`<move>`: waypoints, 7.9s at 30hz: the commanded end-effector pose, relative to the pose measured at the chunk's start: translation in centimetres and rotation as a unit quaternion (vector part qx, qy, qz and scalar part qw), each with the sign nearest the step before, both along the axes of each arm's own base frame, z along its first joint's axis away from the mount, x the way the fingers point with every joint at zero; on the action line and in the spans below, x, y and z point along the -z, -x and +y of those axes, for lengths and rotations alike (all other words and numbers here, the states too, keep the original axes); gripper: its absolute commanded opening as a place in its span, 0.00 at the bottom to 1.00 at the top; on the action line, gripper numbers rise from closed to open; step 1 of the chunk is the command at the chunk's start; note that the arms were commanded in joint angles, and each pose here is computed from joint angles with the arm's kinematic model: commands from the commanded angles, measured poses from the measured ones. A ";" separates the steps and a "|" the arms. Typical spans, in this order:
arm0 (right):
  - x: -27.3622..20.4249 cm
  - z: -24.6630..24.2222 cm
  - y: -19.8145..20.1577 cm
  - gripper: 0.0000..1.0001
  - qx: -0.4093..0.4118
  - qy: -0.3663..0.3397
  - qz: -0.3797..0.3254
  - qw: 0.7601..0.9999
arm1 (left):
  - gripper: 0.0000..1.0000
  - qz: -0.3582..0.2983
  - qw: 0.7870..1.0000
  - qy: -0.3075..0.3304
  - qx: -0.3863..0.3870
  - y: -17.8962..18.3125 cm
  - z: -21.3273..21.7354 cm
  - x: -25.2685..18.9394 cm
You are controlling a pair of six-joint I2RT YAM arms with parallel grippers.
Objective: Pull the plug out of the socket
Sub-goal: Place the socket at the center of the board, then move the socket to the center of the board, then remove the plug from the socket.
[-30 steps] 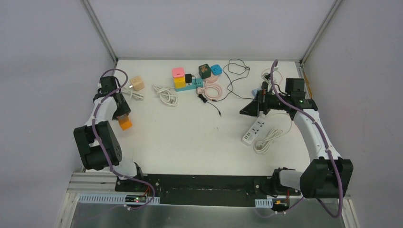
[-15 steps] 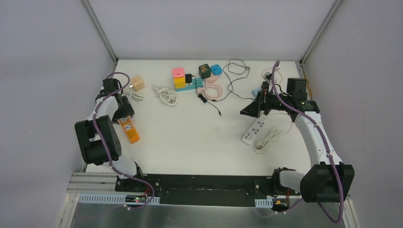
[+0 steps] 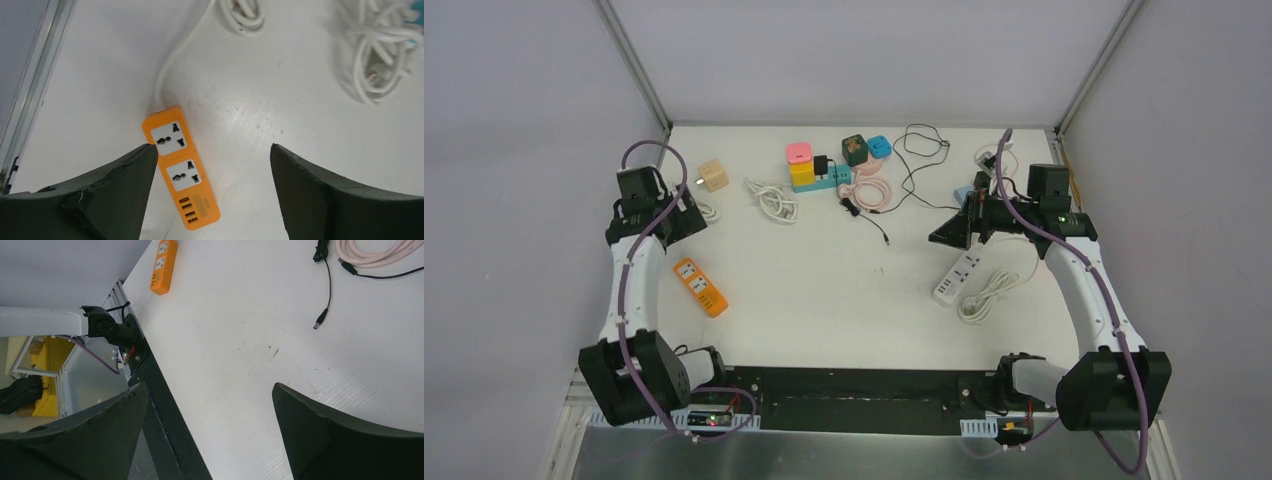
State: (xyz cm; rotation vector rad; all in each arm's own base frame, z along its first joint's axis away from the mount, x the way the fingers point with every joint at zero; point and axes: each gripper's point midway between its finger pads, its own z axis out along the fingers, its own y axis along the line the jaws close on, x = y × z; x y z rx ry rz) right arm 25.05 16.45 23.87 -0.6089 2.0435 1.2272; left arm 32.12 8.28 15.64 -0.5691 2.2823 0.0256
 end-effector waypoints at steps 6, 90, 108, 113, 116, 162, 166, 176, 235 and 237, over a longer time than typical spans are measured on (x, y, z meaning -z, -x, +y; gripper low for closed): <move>-0.9 0.0 -0.1 1.00 -0.006 0.008 -0.041 0.999 | 0.85 -0.154 0.972 0.099 0.147 0.2 -7.9 -7.5; 4.1 -5.4 -2.8 1.00 0.018 0.059 -0.021 0.998 | 0.91 -0.292 0.800 0.054 0.522 -18.4 -21.9 -4.4; 4.3 -5.8 -3.1 1.00 0.020 0.057 -0.009 0.998 | 0.89 -0.321 0.779 0.030 0.538 -22.5 -19.4 1.4; 4.4 -5.9 -3.1 1.00 0.019 0.057 -0.005 0.998 | 0.89 -0.334 0.739 -0.007 0.586 -22.9 -20.5 1.8; 4.4 -5.9 -3.1 1.00 0.019 0.058 -0.004 0.998 | 0.89 -0.349 0.706 -0.022 0.616 -23.1 -21.4 2.0; 1.9 -5.6 -2.1 1.00 0.020 0.038 -0.022 0.999 | 0.25 -0.384 0.635 0.027 0.670 -11.8 -29.4 0.4; 1.9 -5.7 -2.1 1.00 0.026 0.042 -0.019 0.999 | 0.20 -0.306 0.646 -0.019 0.699 -8.8 -31.2 1.9; 1.8 -5.4 -2.0 1.00 0.023 0.038 -0.015 0.999 | 0.19 -0.305 0.637 -0.015 0.708 -0.8 -34.7 3.5; 9.8 12.6 -2.5 0.88 -0.225 0.040 0.146 0.963 | 0.98 -0.301 0.706 0.060 0.638 11.2 -36.8 4.5; 9.4 12.5 -2.4 0.87 -0.226 0.041 0.136 0.964 | 0.98 -0.304 0.699 0.063 0.644 11.4 -37.0 4.7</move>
